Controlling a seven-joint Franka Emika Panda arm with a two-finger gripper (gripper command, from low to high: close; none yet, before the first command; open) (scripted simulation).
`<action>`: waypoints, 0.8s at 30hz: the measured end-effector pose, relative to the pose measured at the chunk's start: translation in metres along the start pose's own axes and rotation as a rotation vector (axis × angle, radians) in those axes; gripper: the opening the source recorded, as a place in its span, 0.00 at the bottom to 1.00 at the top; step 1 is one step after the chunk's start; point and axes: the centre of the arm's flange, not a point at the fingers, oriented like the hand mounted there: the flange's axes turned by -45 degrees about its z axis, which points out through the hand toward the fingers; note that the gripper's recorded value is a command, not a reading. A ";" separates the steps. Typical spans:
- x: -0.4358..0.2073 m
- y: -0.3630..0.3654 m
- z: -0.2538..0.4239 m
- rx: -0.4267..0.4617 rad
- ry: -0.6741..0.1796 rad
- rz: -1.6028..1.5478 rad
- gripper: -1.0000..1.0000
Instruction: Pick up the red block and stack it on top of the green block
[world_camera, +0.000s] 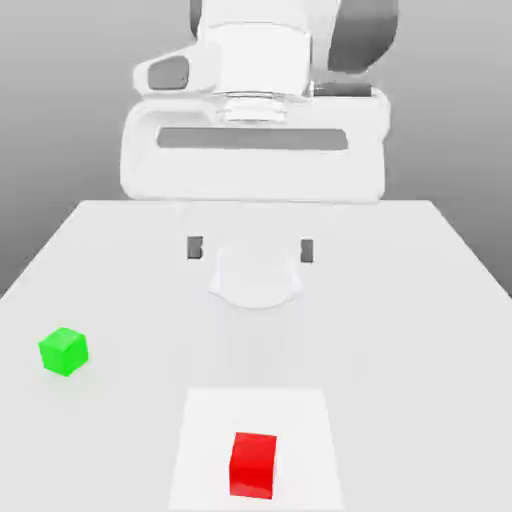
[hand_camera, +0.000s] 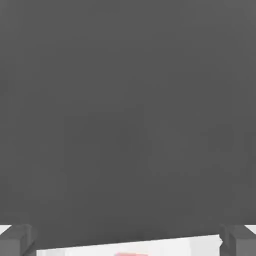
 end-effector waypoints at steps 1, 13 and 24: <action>-0.005 0.000 0.019 -0.002 -0.030 0.004 0.50; -0.084 0.003 0.208 -0.009 -0.271 0.037 0.50; -0.080 0.003 0.192 -0.009 -0.271 0.037 0.00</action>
